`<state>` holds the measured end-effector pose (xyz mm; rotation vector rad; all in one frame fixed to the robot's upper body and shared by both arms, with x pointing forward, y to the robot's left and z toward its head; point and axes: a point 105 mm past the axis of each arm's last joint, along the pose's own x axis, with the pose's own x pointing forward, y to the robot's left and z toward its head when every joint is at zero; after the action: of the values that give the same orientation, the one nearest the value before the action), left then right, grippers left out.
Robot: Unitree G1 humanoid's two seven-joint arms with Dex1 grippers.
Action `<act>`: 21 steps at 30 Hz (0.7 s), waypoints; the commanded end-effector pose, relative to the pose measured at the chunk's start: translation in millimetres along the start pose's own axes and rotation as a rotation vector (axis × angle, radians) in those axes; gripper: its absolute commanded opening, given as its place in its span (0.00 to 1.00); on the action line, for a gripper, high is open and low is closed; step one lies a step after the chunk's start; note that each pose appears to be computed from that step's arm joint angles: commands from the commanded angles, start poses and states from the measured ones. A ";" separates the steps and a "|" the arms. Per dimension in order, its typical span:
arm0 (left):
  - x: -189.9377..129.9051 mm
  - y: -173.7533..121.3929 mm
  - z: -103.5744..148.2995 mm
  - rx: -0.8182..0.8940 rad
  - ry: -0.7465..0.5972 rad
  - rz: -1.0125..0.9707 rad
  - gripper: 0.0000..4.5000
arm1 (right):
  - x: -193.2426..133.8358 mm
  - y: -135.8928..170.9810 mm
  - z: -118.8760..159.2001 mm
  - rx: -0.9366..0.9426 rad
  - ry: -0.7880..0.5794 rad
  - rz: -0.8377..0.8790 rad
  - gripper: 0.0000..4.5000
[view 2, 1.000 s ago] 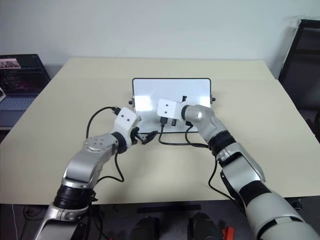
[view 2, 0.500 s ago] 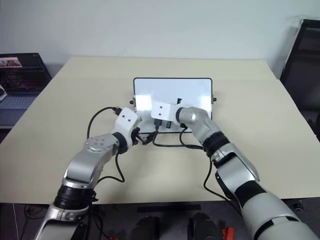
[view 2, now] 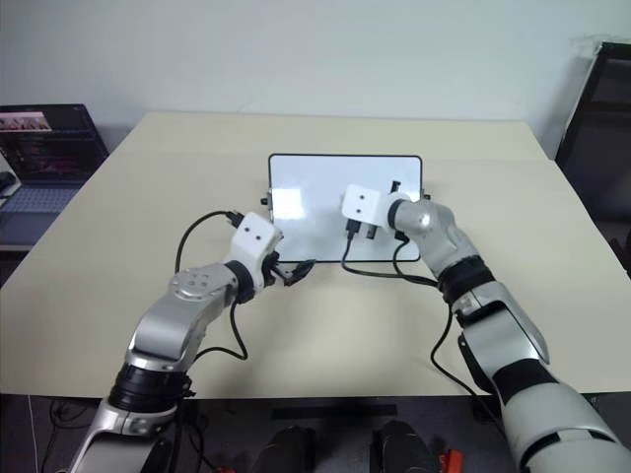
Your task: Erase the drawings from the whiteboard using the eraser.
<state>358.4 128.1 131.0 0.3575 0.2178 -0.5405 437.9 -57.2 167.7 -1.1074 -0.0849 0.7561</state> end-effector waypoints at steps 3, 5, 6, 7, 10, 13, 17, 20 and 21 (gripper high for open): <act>-1.8 1.9 17.5 0.029 -0.070 0.010 1.00 | -16.6 1.2 -12.4 0.101 0.016 -0.021 0.22; -1.8 1.7 20.2 0.026 -0.094 0.013 1.00 | -26.1 -6.2 -3.2 0.170 -0.035 -0.075 0.22; -2.2 1.1 21.6 0.024 -0.108 0.012 1.00 | -32.2 -10.5 1.4 0.198 -0.060 -0.105 0.22; -2.5 0.4 22.9 0.022 -0.119 0.010 1.00 | -38.4 -14.8 5.4 0.236 -0.083 -0.137 0.22; -4.2 -1.3 25.2 0.013 -0.147 -0.001 1.00 | -62.3 -25.5 10.2 0.381 -0.131 -0.242 0.22; -7.3 -9.1 28.2 0.009 -0.192 -0.052 1.00 | -95.0 -19.9 -4.1 0.555 -0.120 -0.353 0.22; -11.3 -21.3 33.7 0.029 -0.248 -0.135 1.00 | -127.0 -1.3 -23.1 0.737 -0.055 -0.469 0.22; -16.1 -40.6 42.0 0.037 -0.305 -0.284 1.00 | -148.6 20.5 -44.7 0.833 0.059 -0.567 0.22; -16.9 -43.9 42.6 0.046 -0.311 -0.315 1.00 | -152.7 26.4 -48.6 0.862 0.085 -0.588 0.22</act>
<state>335.0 94.9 146.8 0.2656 0.0374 -0.8200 337.7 -169.5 155.0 -0.2681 0.0391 0.2295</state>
